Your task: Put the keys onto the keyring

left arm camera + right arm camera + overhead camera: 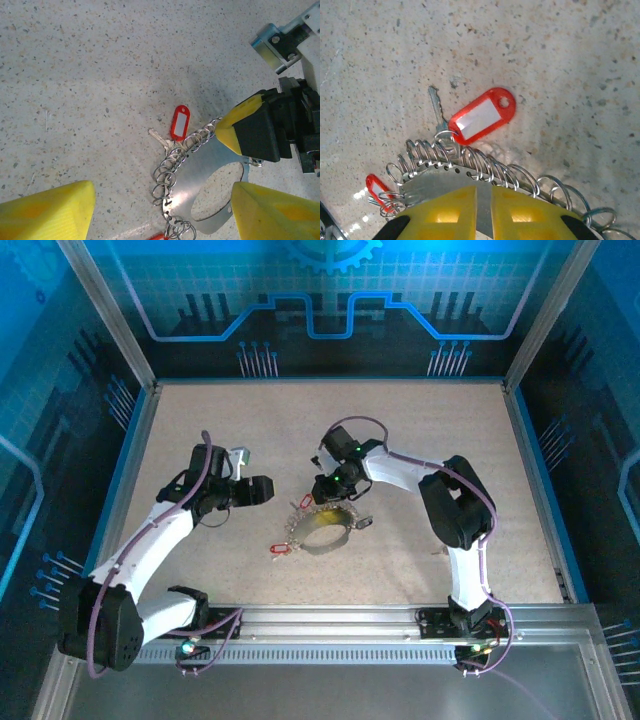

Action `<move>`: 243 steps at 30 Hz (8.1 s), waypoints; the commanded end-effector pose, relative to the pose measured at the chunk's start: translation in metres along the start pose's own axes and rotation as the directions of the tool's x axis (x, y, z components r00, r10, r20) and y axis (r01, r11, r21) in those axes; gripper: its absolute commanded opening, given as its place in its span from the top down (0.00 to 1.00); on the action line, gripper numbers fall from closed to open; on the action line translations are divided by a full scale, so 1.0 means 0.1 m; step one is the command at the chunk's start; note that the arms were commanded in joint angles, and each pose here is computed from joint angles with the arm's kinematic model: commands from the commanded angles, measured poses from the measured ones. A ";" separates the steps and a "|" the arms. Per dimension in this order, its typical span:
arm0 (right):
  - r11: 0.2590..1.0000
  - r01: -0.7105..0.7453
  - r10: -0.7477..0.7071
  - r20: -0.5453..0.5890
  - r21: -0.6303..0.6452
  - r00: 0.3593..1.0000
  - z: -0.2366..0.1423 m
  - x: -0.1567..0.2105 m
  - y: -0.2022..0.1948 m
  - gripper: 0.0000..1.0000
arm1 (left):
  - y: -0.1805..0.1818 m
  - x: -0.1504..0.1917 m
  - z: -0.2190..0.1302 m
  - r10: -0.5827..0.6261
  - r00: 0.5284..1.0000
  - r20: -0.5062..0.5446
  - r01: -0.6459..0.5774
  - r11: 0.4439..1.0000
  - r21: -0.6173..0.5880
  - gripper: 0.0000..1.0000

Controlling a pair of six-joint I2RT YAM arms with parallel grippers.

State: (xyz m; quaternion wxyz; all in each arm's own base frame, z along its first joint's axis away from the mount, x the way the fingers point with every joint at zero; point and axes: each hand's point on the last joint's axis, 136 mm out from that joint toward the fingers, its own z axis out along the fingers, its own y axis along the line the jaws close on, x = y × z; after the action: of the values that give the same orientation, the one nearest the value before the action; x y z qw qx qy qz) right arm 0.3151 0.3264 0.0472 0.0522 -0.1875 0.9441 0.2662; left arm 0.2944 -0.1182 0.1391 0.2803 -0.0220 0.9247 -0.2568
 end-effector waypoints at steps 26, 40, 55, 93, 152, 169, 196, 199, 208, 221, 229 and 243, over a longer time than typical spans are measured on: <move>0.999 -0.047 0.047 0.011 -0.011 0.999 -0.02 0.06 -0.05 0.84 | -0.08 0.00 -0.02 0.057 0.998 0.023 -0.058 0.998 0.035 0.30; 0.996 -0.086 0.087 -0.023 0.026 0.996 0.17 0.10 -0.13 0.81 | -0.12 0.01 -0.01 0.062 0.998 0.017 -0.063 0.997 0.055 0.31; 0.991 -0.064 0.060 0.034 0.114 0.998 0.04 0.02 -0.09 0.80 | -0.14 0.01 -0.01 0.072 0.997 0.016 -0.073 0.995 0.063 0.31; 0.981 -0.077 0.096 -0.102 0.178 0.990 0.23 0.25 -0.06 0.82 | -0.22 0.03 -0.04 0.096 0.995 0.012 -0.097 0.991 0.096 0.34; 0.987 -0.104 0.102 -0.022 -0.121 0.995 0.24 0.01 0.17 0.90 | -0.24 0.05 0.02 0.101 0.995 -0.007 -0.099 0.989 0.111 0.33; 0.933 -0.356 0.351 0.090 0.044 0.932 -0.09 0.18 -0.12 1.00 | -0.72 0.03 0.02 0.177 0.977 0.115 -0.206 0.922 0.329 0.33; 0.725 -0.677 0.629 0.276 0.130 0.727 -0.53 0.61 -0.74 0.73 | -1.08 0.22 0.39 0.577 0.684 0.447 -0.699 0.693 0.176 0.12; 0.756 -0.651 0.614 0.270 0.069 0.742 -0.63 0.56 -0.77 0.73 | -1.09 0.25 0.33 0.551 0.700 0.454 -0.682 0.704 0.197 0.14; 0.953 -0.293 0.269 0.242 0.070 0.932 -1.09 0.36 -0.83 0.72 | -1.00 0.41 0.06 0.522 0.760 0.386 -0.623 0.754 0.208 0.14; 0.969 -0.219 0.231 0.109 -0.110 0.967 -1.05 0.43 -0.56 0.76 | -0.78 0.33 0.10 0.437 0.862 0.256 -0.476 0.872 0.113 0.06; 0.707 0.632 -0.702 0.428 0.319 0.569 -1.52 0.03 -0.29 0.66 | -0.54 0.18 0.25 0.455 0.837 0.303 -0.469 0.883 -0.030 0.02; -0.187 0.966 -0.982 -0.036 0.178 -0.183 -0.73 0.64 -0.45 0.62 | -0.44 0.17 0.46 0.421 0.868 0.263 -0.424 0.904 -0.050 0.01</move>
State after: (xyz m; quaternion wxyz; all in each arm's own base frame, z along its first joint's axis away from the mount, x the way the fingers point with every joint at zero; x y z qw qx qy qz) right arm 0.2771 0.2354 0.0922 0.3225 -0.7582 0.5520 0.1280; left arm 0.2965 -0.1736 0.1110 0.4404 0.1429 0.8698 -0.1704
